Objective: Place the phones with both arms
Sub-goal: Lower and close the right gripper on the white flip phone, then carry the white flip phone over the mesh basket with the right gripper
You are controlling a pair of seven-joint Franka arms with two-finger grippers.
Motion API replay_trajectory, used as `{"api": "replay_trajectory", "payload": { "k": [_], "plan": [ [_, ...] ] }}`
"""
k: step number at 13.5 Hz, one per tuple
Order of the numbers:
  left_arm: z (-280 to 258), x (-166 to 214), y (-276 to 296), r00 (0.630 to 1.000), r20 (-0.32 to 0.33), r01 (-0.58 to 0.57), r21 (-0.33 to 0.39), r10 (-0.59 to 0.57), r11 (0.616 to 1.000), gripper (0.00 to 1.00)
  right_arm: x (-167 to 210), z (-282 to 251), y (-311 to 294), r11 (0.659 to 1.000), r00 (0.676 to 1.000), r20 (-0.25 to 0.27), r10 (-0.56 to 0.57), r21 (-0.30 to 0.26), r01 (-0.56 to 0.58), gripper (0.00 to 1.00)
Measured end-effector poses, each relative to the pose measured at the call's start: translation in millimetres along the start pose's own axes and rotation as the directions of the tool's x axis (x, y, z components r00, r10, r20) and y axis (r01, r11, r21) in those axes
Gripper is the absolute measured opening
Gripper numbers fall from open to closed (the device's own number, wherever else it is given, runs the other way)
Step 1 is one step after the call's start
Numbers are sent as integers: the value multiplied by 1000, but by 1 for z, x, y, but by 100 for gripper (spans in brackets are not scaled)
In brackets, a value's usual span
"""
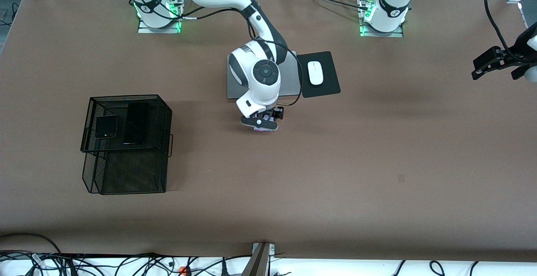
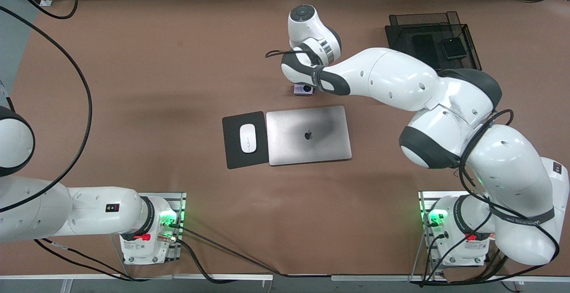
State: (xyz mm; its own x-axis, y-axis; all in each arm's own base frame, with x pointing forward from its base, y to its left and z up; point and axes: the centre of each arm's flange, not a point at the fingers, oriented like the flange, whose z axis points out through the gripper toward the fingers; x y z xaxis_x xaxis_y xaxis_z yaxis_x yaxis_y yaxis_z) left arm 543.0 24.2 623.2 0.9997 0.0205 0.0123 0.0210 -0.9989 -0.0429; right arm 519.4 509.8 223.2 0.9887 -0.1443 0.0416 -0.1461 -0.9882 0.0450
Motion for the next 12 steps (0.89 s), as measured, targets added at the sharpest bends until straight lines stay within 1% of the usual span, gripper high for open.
{"api": "replay_trajectory", "payload": {
  "k": [2, 3, 5, 7, 12],
  "plan": [
    [0, 0, 3, 1000, 0, -6, 0, 6, 1000, 100, -2, 10, 2, 1000, 1000, -10, -15, 16, 15, 100],
    [0, 0, 8, 1000, 0, -15, 0, 15, 1000, 100, -5, 14, 1, 1000, 1000, -7, -16, 22, 16, 100],
    [0, 1, 17, 1000, 0, -30, 1, 30, 1000, 100, -12, 20, -2, 999, 1000, 16, -7, 39, 6, 100],
    [1, 1, 18, 999, 1, -33, 1, 33, 999, 100, -17, 27, -4, 999, 1000, 27, -8, 39, 6, 100],
    [9, 6, 12, 997, 14, -70, -2, 70, 998, 100, -18, 38, -1, 1000, 999, 33, -7, 26, 6, 100]
  ]
}}
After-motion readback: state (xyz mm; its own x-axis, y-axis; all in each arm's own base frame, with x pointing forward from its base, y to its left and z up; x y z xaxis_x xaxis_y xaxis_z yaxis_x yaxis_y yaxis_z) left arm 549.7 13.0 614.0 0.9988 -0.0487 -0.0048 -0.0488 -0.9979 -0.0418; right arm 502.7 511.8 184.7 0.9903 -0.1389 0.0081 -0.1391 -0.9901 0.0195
